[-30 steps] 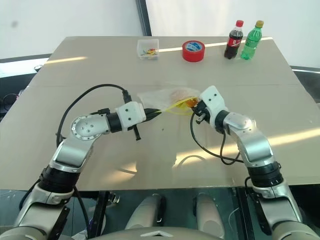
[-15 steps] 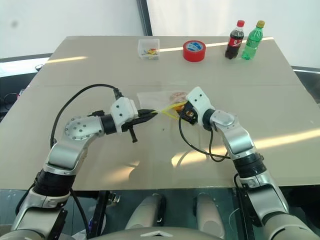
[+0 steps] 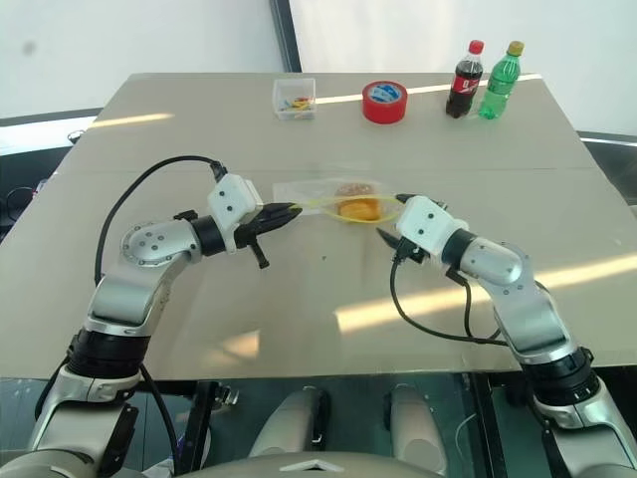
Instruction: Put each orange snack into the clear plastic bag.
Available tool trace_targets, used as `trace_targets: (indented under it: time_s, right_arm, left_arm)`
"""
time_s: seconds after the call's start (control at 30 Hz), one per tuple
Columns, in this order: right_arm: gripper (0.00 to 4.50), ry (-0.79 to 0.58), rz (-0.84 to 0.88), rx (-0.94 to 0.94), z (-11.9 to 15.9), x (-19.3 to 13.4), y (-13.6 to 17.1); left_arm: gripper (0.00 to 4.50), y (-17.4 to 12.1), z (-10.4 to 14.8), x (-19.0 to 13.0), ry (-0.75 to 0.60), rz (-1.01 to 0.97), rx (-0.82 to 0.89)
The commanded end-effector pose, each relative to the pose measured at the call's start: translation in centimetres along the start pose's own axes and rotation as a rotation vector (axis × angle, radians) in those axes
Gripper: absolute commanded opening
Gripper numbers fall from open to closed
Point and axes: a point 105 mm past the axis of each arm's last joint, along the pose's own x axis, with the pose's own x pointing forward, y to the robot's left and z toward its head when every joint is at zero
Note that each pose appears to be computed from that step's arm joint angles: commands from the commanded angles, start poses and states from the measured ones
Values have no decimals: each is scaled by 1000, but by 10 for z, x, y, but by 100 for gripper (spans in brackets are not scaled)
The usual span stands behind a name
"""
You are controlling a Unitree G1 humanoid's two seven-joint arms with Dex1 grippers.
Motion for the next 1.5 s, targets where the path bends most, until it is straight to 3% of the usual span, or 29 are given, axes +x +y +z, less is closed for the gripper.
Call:
trace_targets:
  time_s: [0.03,0.23,0.47,0.6,0.73,0.93,1.13,1.3,1.5]
  right_arm:
    - [316,-21,-88,-82,0,8,-14]
    - [316,-68,-52,-103,3,21,-14]
    - [2,-111,-47,-132,10,23,-15]
    - [2,-118,-59,-136,10,22,-19]
    - [2,-108,-135,-181,13,14,-45]
    - [2,-39,-326,-314,18,-6,-112]
    - [2,-12,-447,-371,23,-20,-140]
    - [2,-32,-429,-351,26,-38,-120]
    - [2,49,-302,-188,-5,-48,-58]
  left_arm:
    - [0,3,11,-2,-35,1,34]
    - [0,4,11,-2,-38,9,32]
    - [0,3,10,-4,-31,20,25]
    - [0,4,10,-4,-37,25,23]
    - [0,13,18,-2,-70,55,23]
    - [0,67,33,7,-90,245,100]
    - [0,91,57,11,-165,332,198]
    - [0,72,62,12,-220,274,295]
    - [0,13,17,12,-142,101,281]
